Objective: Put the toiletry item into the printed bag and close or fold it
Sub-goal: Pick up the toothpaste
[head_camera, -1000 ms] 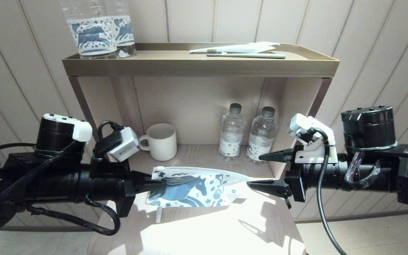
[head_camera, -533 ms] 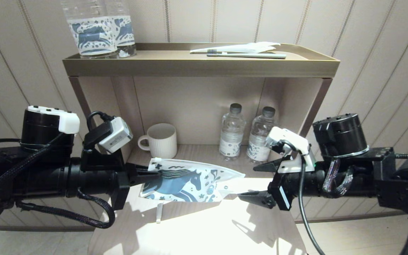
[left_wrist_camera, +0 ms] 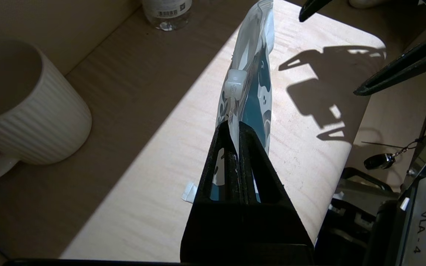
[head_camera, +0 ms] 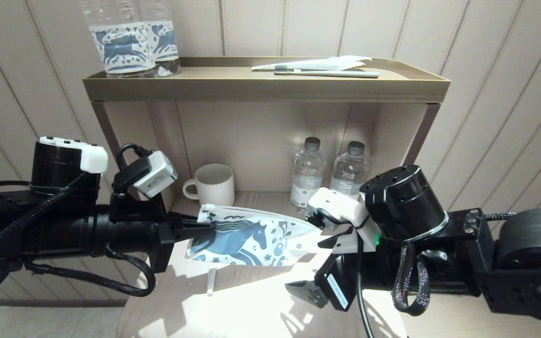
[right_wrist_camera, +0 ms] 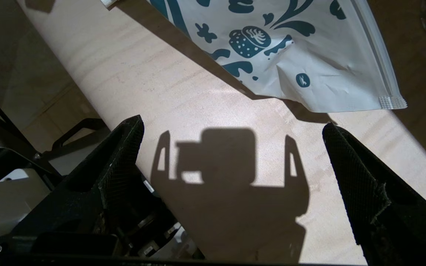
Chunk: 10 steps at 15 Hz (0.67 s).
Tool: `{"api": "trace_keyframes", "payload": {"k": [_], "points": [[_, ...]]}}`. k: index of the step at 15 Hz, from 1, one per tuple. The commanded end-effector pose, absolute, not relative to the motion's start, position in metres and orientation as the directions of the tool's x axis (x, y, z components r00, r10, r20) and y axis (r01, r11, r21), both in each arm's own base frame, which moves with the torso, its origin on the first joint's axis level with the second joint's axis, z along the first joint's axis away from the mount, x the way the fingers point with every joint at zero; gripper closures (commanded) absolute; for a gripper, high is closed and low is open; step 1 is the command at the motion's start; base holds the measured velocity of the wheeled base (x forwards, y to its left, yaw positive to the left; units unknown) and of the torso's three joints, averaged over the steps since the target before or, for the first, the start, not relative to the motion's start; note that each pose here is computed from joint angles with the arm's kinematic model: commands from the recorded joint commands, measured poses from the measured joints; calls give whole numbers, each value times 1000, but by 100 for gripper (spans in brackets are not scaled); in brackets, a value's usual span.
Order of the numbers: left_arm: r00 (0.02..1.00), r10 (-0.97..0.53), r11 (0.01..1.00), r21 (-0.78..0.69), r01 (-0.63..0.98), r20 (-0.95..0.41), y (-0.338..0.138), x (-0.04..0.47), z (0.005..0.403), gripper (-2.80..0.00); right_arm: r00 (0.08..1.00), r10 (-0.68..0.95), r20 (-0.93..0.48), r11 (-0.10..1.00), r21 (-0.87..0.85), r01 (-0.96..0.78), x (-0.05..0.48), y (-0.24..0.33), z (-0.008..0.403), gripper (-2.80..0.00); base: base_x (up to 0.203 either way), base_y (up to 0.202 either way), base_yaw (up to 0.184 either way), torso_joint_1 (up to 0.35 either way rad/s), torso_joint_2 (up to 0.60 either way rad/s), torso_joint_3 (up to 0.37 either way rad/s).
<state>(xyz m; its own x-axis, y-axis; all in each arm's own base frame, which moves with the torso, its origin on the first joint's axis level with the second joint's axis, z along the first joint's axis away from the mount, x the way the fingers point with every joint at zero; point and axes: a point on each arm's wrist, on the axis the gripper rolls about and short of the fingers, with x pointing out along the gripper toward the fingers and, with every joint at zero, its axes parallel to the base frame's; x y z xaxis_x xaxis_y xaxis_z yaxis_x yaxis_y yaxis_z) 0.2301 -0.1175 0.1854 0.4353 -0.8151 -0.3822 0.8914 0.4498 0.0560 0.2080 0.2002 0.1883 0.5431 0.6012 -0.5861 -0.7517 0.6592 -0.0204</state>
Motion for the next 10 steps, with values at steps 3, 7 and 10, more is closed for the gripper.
{"api": "trace_keyframes", "payload": {"k": [3, 7, 10], "points": [[432, -815, 449, 53, 892, -387, -118, 233, 183, 0, 493, 597, -633, 642, 7, -767, 205, 215, 194, -280, 0, 0, 0, 0, 0, 0], [433, -815, 449, 53, 892, -386, -118, 233, 183, 0, 465, 515, -720, 713, 58, -699, 220, 266, 171, -280, 0, 0, 0, 0, 0, 0], [434, -812, 453, 48, 890, -391, -117, 235, 182, 0, 494, 497, -714, 724, 28, -689, 225, 304, 163, -280, 0, 0, 0, 0, 0, 0]]}}
